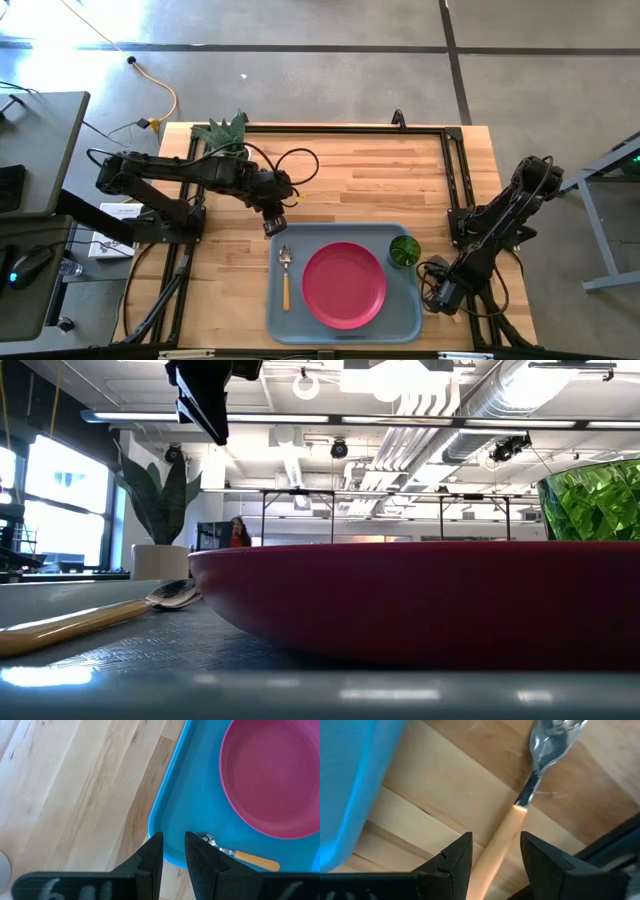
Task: Pick and place plate/cup/fork/spoon on tray
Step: Put the yellow fork on the blue tray
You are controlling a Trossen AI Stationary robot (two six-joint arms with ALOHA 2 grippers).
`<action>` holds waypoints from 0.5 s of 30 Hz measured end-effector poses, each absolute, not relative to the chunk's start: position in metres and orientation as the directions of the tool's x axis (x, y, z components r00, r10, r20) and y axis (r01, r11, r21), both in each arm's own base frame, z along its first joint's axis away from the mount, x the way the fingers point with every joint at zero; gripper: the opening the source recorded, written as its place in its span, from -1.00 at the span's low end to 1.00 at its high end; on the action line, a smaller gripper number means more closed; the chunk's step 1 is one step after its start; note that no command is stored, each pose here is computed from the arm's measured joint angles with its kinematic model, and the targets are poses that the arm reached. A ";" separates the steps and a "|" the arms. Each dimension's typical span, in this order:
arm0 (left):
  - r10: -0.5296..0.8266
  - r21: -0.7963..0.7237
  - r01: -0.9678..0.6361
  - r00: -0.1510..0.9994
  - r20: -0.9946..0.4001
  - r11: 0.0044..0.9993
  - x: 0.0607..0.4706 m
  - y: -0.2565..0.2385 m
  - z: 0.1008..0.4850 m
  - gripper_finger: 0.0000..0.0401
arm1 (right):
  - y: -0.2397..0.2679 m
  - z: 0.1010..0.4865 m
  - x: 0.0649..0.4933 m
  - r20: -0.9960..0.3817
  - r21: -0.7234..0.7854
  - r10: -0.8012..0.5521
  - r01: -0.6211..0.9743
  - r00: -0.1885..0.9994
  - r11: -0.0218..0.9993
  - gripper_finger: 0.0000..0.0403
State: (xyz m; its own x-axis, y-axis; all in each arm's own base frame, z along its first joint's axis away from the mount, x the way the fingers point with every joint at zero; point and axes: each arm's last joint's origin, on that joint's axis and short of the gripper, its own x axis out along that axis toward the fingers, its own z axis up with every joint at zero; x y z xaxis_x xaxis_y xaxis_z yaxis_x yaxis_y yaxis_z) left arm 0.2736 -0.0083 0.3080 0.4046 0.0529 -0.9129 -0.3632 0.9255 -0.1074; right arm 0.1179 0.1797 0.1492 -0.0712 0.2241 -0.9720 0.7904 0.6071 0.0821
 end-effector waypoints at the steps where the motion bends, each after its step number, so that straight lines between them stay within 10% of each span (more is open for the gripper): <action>1: 0.053 -0.109 -0.367 0.405 -0.913 0.924 0.274 -0.008 0.308 -0.65 | 0.179 0.147 0.118 -0.970 0.088 0.233 0.791 -0.071 0.605 -0.22; 15: 0.053 -0.118 -0.383 0.407 -0.912 0.916 0.274 -0.008 0.308 -0.65 | 0.173 0.131 0.112 -0.958 0.087 0.275 0.827 -0.084 0.555 -0.22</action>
State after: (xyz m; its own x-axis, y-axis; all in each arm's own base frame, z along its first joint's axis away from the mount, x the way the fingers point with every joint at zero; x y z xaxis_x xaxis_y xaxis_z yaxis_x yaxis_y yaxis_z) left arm 0.2738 -0.0083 0.3081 0.4072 0.0528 -0.9118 -0.3833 0.9161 -0.1181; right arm 0.1119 0.1729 0.1308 -0.0838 0.2754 -0.9577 0.8272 0.5552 0.0872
